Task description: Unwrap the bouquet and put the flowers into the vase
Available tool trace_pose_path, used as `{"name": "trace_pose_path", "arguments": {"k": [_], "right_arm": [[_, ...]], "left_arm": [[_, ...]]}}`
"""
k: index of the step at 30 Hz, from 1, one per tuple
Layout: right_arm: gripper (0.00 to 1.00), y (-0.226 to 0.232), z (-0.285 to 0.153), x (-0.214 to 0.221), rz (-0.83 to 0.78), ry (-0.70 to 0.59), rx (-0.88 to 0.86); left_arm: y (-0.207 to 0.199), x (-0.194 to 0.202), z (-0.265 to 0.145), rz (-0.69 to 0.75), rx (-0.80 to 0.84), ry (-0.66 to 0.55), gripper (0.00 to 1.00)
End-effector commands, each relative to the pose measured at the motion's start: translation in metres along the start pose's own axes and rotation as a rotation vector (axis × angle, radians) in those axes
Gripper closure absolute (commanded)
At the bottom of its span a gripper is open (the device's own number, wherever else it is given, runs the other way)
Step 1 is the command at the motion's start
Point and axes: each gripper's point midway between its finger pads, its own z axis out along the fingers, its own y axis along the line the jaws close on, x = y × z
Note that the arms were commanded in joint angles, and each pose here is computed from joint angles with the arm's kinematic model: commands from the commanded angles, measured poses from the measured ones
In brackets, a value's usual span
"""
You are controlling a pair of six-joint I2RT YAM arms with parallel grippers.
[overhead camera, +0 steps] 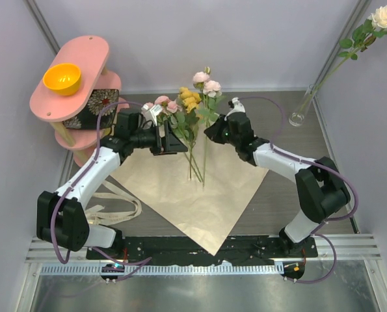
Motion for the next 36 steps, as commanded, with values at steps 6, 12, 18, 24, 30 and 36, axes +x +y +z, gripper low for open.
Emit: {"name": "trace_pose_path", "arguments": {"k": [6,12,18,24,30,36], "right_arm": [[0.99,0.121,-0.036,-0.029,0.176,-0.235,-0.438],[0.99,0.148,-0.044,-0.039,0.191,-0.204,-0.526],[0.99,0.161,-0.053,-0.042,0.207,-0.188,-0.583],[0.99,0.173,-0.058,-0.033,0.187,-0.140,-0.644],[0.87,0.167,-0.048,-0.025,0.116,-0.064,-0.568],[0.64,0.140,-0.026,-0.035,0.050,0.068,-0.415]], "left_arm": [[-0.018,0.015,0.016,0.007,0.102,0.081,0.19],[-0.011,0.012,0.012,0.035,0.036,0.065,0.31],[-0.003,0.010,0.011,0.048,-0.021,0.056,0.43],[-0.002,0.008,0.010,0.057,-0.029,0.050,0.72],[0.003,0.004,0.005,0.092,-0.085,0.015,1.00],[0.004,0.001,0.000,0.133,-0.120,-0.020,1.00]]}}
